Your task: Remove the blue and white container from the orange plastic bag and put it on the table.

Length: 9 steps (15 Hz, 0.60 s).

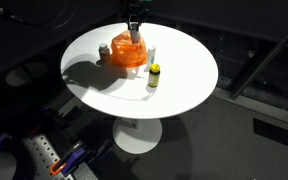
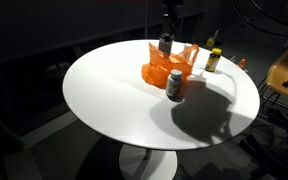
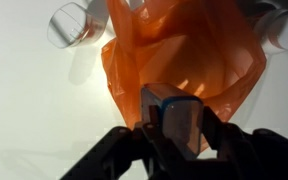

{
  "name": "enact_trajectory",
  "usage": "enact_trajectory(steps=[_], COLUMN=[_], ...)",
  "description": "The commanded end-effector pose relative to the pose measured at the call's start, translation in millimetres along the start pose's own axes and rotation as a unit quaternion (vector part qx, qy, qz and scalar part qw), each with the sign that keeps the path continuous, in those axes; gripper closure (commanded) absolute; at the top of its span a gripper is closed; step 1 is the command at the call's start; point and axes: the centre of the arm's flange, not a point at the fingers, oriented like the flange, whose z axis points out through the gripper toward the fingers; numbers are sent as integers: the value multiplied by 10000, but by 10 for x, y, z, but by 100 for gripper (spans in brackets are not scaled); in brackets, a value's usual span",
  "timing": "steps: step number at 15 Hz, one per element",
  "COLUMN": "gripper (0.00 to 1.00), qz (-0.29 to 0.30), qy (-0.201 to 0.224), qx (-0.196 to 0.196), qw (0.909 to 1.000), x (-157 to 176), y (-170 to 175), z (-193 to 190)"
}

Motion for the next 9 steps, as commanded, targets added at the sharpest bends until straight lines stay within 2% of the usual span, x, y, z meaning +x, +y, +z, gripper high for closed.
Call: enact_trajectory(steps=[1,9], gripper=[79,79], qz=[113,84], qy=[5,-38], qx=[133,299], qw=[9998,9995], x=[-346,-1072], y=[-138,-572], z=[-284,-559])
